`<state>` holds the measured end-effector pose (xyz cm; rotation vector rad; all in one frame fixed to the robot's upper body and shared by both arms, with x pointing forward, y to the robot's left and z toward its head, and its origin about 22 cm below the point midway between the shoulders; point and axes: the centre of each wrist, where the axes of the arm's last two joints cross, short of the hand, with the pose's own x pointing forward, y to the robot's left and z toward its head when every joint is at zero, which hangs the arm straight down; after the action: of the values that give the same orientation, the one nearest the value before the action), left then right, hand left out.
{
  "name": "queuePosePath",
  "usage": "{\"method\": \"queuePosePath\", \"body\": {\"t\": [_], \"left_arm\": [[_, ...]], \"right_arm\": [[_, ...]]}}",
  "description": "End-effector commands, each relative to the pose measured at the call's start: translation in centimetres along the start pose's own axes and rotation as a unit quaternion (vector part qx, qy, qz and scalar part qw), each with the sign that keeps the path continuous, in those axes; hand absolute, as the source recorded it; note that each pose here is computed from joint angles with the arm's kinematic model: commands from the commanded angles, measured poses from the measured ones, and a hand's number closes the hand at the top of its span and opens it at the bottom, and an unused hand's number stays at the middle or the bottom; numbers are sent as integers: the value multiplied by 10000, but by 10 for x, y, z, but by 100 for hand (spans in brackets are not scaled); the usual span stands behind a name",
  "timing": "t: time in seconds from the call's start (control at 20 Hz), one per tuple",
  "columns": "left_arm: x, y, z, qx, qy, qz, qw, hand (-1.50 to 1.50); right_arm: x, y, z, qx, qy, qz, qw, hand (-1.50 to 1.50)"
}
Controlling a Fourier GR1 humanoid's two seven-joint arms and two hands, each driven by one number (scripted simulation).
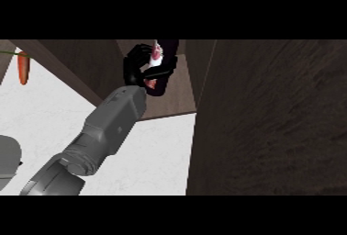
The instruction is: Pick up the wine, place it into the cabinet and close the cabinet
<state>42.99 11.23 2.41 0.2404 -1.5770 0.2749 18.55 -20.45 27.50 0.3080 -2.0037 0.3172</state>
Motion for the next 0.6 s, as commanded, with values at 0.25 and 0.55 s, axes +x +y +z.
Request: {"method": "queuePosePath", "body": {"t": [0.25,0.55], "left_arm": [[-2,30,-14,390,-643,-1511,9857,150],[-13,44,-13,782,-616,-2013,9745,150]], "right_arm": [[6,2,2,117,-99,-108,9998,-150],[4,2,2,109,-143,-50,9998,-150]]}}
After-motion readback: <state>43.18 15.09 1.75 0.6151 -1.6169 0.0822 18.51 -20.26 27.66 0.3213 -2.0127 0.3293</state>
